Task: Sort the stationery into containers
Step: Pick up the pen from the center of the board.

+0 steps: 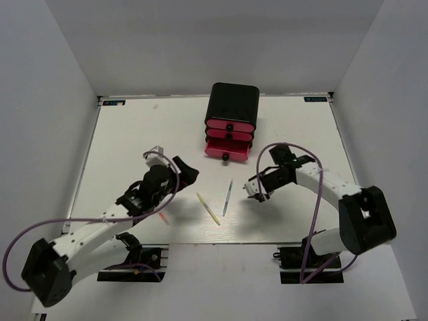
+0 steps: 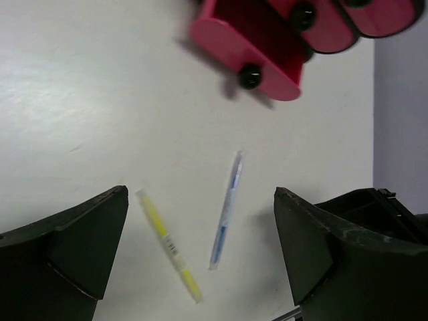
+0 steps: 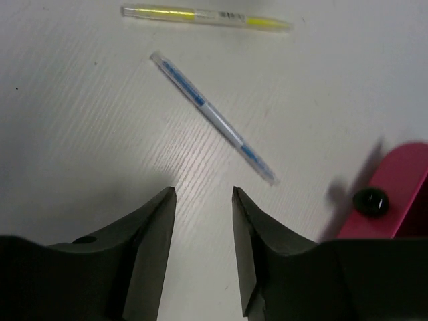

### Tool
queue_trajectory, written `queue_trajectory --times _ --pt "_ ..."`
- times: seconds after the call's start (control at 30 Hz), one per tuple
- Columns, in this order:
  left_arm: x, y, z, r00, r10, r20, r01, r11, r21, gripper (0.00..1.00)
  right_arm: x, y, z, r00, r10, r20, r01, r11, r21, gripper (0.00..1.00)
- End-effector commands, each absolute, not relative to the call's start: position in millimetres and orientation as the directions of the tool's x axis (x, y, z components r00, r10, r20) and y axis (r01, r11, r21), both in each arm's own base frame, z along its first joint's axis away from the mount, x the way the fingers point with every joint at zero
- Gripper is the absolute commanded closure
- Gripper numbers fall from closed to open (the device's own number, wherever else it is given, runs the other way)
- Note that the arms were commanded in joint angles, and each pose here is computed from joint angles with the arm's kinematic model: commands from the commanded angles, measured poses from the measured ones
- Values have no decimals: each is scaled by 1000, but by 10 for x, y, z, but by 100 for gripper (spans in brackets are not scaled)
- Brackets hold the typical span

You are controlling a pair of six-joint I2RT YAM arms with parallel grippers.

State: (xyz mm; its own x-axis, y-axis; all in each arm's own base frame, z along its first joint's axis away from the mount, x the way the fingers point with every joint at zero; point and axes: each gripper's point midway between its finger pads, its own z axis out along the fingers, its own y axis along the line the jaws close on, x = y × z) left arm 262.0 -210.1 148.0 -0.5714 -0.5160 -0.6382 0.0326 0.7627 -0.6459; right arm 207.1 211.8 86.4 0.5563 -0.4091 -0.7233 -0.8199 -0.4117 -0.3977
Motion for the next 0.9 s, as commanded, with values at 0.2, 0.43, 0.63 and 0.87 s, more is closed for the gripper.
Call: queue_trajectory --times 0.2,0.43,0.63,0.87 --pt "1947 -920 1045 -448 -723 -526 -548 687 -477 0 2091 2577 703 813 -228 -535 -493 -758 -427 49" --pt "1728 -711 914 -459 -722 -518 -662 667 -342 0 2116 2755 463 843 -218 -492 -407 -856 -318 49" --pt "1606 -697 751 -478 -734 -483 -687 655 -315 0 2152 2775 280 863 -227 -451 -368 -894 -254 54" --pt "1491 -674 595 -490 -746 -452 -703 644 -302 0 2216 2686 126 878 -253 -406 -341 -926 -160 61"
